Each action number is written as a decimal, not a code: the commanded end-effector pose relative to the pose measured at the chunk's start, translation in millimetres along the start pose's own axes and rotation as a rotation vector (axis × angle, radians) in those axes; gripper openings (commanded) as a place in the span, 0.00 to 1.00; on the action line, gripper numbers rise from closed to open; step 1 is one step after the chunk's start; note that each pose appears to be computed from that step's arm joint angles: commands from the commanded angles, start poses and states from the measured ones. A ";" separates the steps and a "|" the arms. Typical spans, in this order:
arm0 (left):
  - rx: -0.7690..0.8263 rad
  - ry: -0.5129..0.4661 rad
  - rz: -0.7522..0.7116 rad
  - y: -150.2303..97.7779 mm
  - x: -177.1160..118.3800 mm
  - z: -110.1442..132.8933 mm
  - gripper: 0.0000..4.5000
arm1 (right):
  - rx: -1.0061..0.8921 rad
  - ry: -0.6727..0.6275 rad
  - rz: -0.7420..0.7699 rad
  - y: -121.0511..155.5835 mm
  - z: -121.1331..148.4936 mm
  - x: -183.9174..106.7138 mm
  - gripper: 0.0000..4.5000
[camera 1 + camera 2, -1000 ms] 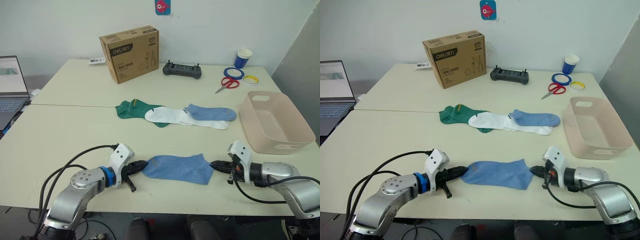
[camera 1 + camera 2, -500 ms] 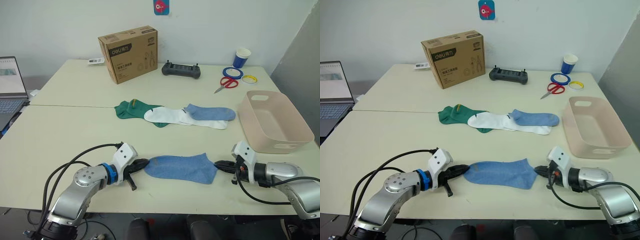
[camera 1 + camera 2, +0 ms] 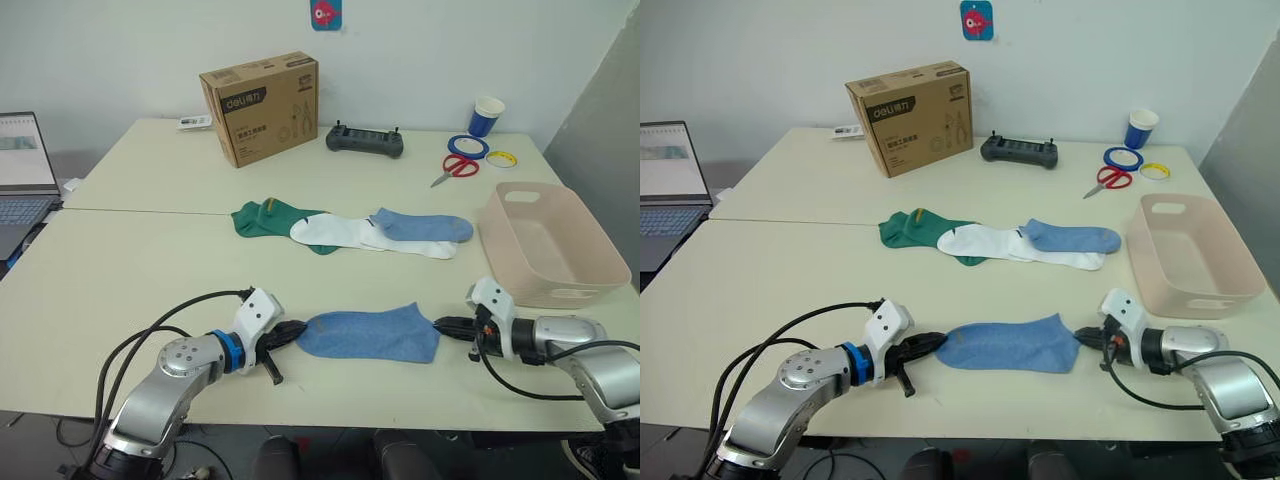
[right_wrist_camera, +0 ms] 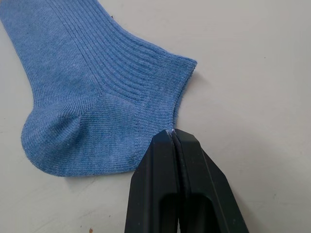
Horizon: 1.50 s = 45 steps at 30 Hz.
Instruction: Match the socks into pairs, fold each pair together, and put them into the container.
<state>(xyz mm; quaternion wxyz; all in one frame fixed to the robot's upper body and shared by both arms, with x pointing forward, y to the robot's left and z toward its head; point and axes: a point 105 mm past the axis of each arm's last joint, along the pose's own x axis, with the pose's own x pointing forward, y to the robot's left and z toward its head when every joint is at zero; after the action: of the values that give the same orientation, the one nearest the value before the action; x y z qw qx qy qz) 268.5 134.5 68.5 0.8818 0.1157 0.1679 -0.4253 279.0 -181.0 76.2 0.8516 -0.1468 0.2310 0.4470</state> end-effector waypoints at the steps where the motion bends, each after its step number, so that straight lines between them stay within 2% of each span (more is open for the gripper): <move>1: 0.005 -0.011 -0.022 -7.4 3.0 4.2 0.00 | -0.035 -0.006 -0.014 -4.3 4.8 -1.6 0.00; 12: 0.004 -0.007 -0.018 -6.2 2.7 3.8 0.00 | -0.046 -0.007 -0.017 -4.7 5.0 -1.8 0.00; 15: 0.005 -0.021 -0.005 -2.6 0.6 6.3 0.12 | -0.047 -0.020 -0.026 -5.7 8.1 -1.7 0.13; 21: -0.022 -0.044 0.041 11.3 -7.8 9.6 0.53 | -0.027 -0.029 -0.042 -11.1 9.2 -10.7 0.59; 26: 0.016 -0.073 0.112 32.7 -26.6 16.8 0.88 | -0.078 -0.140 -0.009 -7.0 35.6 -15.5 0.99; 27: 0.030 -0.083 0.105 34.2 -29.4 20.1 0.94 | -0.117 -0.149 0.020 -1.5 39.5 -14.2 1.00; 29: 0.060 -0.122 0.067 33.3 -32.7 32.3 0.94 | -0.175 -0.181 0.061 8.6 50.0 -7.6 1.00; 31: 0.119 -0.143 0.001 25.8 -30.3 41.9 0.95 | -0.223 -0.223 0.079 17.1 60.7 1.0 0.90; 34: 0.159 -0.175 -0.070 11.6 -19.0 52.2 0.82 | -0.230 -0.277 0.115 28.7 72.3 13.0 0.70; 38: 0.166 -0.211 -0.161 -14.0 0.1 60.6 0.53 | -0.262 -0.285 0.171 43.9 75.3 28.8 0.37; 42: 0.225 -0.183 -0.214 -33.7 25.1 51.7 0.25 | -0.361 -0.241 0.219 57.0 65.8 46.0 0.04; 43: 0.231 -0.176 -0.226 -37.5 30.6 49.7 0.18 | -0.365 -0.238 0.227 58.6 64.8 48.2 0.00; 45: 0.225 -0.174 -0.234 -40.9 38.1 48.7 0.03 | -0.350 -0.246 0.234 59.2 65.3 50.0 0.00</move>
<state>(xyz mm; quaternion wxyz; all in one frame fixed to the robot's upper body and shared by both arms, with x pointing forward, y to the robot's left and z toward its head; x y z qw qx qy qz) 267.4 71.8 91.6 0.8222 0.1449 0.0703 -0.5459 271.3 -87.2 93.4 0.7814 -0.2011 0.0834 0.5849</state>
